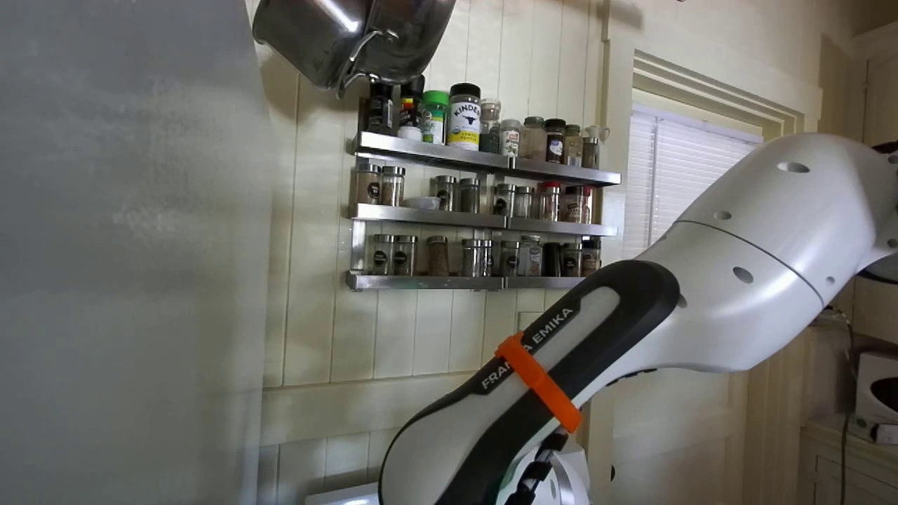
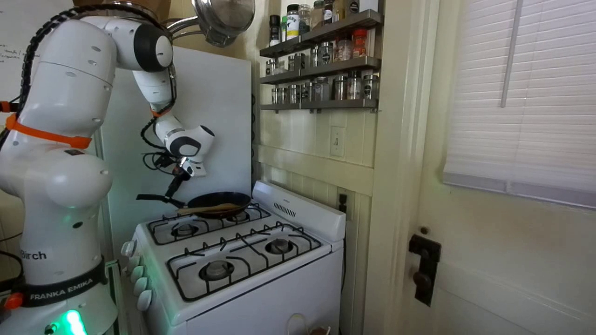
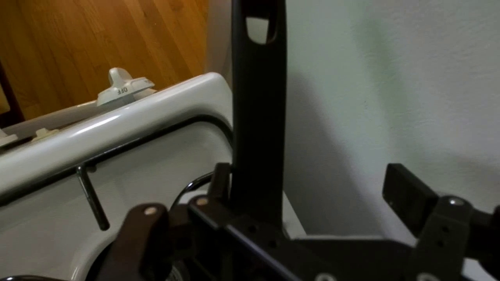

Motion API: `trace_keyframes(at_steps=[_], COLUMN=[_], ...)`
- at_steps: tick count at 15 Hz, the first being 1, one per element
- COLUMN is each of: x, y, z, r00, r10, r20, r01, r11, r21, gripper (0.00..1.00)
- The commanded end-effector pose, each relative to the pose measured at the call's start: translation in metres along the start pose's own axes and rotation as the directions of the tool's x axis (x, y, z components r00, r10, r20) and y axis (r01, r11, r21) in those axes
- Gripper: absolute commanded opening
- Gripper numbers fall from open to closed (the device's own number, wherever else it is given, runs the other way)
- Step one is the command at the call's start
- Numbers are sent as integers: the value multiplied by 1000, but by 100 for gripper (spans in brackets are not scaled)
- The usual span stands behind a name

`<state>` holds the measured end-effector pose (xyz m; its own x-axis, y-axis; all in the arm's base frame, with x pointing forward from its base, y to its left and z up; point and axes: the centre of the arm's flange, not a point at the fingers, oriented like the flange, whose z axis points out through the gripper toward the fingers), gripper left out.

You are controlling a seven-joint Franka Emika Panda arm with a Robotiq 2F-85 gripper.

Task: Move the black pan to the right

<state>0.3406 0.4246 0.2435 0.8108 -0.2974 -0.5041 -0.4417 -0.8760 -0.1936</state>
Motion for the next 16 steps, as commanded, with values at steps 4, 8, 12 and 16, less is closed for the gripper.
trace_keyframes(at_steps=[4, 8, 12, 16], x=[-14, -19, -27, -34], y=[12, 16, 20, 24], z=[7, 10, 10, 11], r00=[995, 988, 980, 972], r10=[80, 131, 173, 206], r20=[58, 81, 98, 110], r01=[-84, -137, -180, -213], r11=[995, 988, 982, 976], r21=[56, 67, 60, 52], gripper=[100, 100, 74, 42])
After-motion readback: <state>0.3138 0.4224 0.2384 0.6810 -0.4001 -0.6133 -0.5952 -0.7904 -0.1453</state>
